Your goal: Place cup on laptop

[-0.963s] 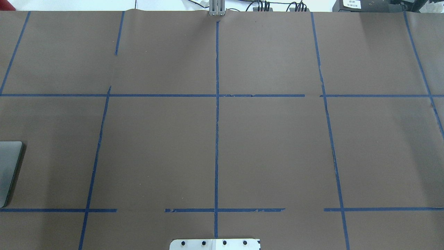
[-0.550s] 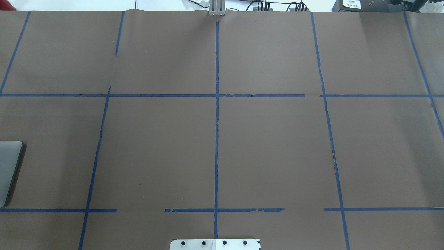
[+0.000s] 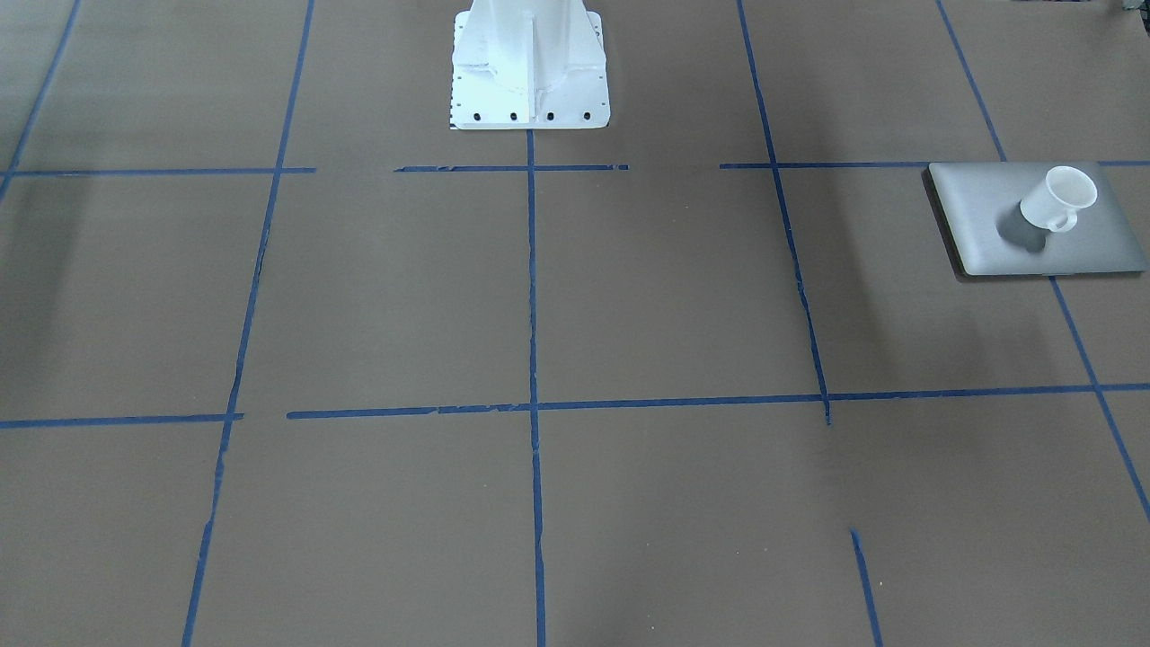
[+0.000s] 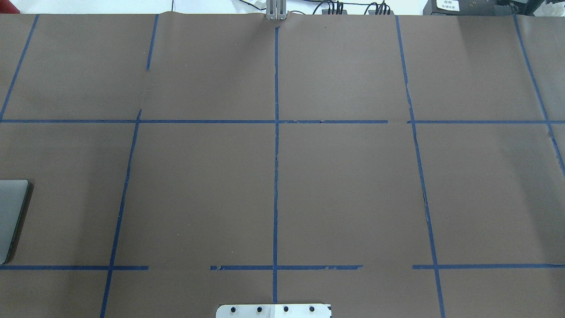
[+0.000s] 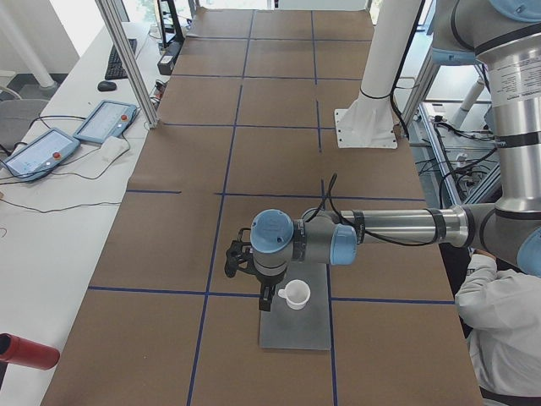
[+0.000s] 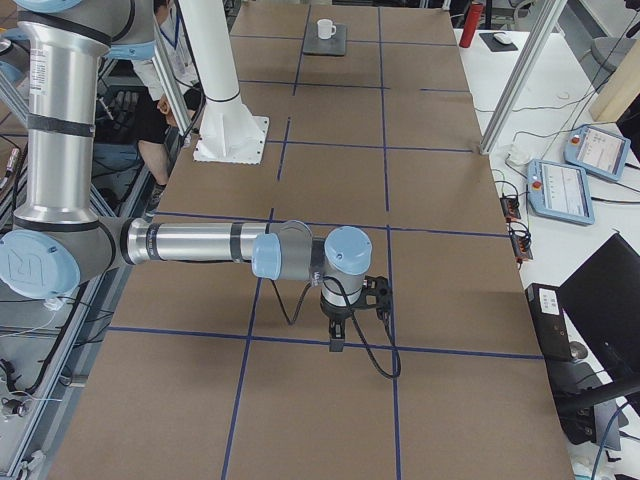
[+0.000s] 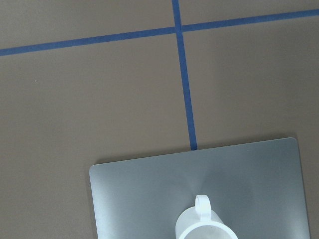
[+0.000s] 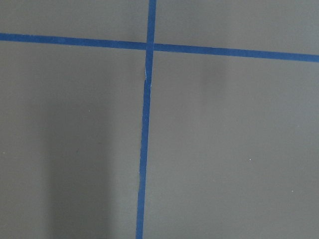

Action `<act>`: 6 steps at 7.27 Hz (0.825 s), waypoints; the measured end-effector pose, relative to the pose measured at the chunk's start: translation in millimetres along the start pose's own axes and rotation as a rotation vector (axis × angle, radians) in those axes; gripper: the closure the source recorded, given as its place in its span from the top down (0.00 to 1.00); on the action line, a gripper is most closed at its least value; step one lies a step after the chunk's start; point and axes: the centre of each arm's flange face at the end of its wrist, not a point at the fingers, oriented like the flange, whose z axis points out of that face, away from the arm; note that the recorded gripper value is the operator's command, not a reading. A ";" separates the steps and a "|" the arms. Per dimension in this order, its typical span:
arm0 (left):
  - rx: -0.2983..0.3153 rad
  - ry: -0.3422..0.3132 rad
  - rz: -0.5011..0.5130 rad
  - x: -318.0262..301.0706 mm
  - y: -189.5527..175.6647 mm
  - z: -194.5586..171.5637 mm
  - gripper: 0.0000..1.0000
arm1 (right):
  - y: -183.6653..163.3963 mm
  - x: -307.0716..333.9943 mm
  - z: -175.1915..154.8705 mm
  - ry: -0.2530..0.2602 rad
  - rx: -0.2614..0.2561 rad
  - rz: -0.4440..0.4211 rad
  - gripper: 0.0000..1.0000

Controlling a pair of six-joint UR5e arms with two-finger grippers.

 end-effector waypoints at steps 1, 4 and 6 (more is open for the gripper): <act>0.002 -0.001 0.002 0.8 -0.7 -1.0 1.00 | 0.0 0.0 0.0 0.000 0.000 0.000 1.00; 0.002 -0.002 0.002 1.0 -1.1 -1.5 1.00 | 0.0 0.0 0.0 0.000 0.000 0.000 1.00; 0.003 -0.003 0.002 1.0 -1.2 -1.5 1.00 | 0.0 0.0 0.0 0.000 0.000 0.000 1.00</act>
